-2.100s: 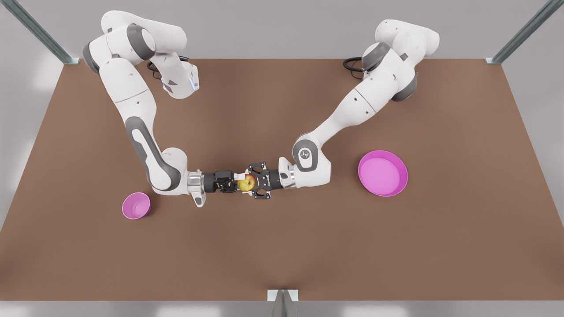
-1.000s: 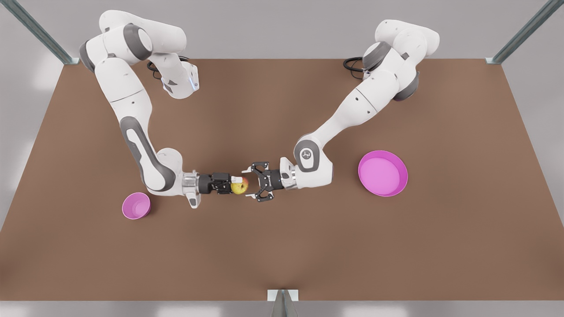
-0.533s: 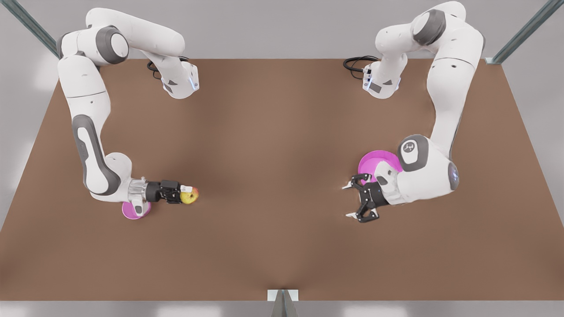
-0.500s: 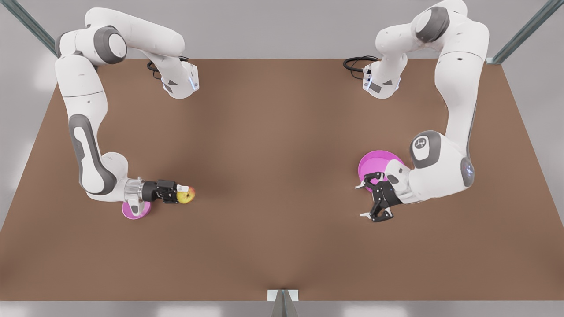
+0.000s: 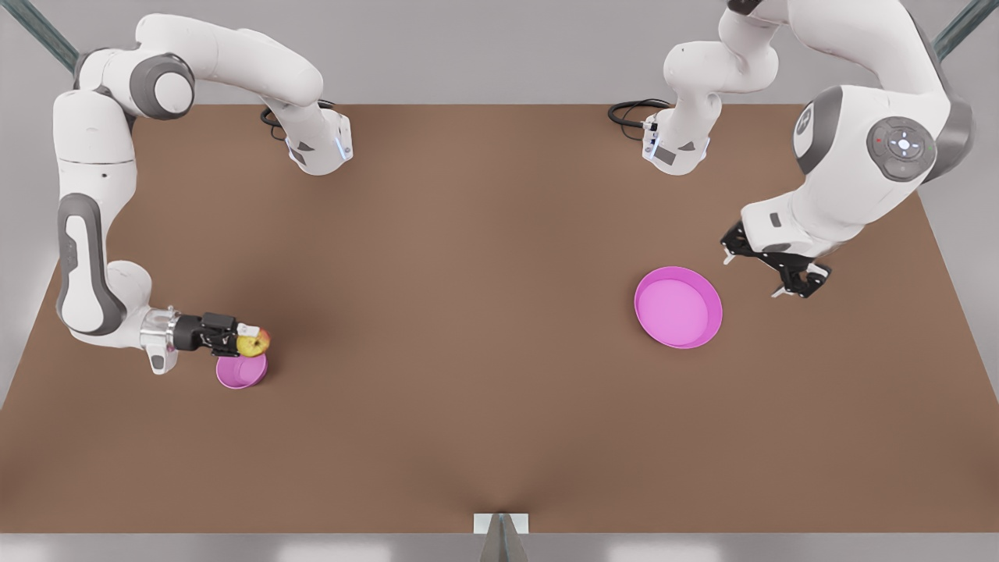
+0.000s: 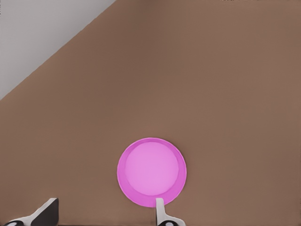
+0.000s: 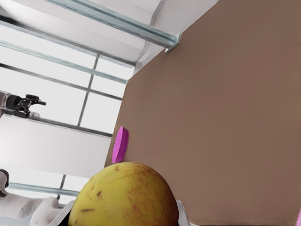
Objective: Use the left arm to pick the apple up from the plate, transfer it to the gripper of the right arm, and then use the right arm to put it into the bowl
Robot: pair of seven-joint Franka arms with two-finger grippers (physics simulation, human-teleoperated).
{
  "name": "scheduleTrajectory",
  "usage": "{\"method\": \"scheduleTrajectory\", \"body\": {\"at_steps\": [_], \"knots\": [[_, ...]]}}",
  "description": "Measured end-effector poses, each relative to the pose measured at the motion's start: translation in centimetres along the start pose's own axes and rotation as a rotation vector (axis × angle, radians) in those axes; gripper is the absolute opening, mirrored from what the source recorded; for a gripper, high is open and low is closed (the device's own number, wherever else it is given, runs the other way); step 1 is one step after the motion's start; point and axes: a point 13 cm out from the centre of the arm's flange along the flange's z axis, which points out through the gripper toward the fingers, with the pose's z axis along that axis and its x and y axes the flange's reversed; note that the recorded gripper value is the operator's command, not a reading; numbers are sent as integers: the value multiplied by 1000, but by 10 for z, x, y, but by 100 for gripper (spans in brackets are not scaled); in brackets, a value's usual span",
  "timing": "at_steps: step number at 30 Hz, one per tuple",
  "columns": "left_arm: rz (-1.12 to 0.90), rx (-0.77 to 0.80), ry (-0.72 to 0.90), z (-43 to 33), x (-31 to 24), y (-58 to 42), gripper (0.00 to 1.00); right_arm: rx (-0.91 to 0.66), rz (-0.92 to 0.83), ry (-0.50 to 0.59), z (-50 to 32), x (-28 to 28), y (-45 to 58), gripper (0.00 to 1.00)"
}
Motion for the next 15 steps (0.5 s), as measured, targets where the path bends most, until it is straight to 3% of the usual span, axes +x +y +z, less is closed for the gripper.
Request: {"method": "scheduleTrajectory", "body": {"at_steps": [15], "knots": [[-350, 30, 53, 8, 8, -7, 100, 165, -57, -40, -46, -6, -56, 73]]}}
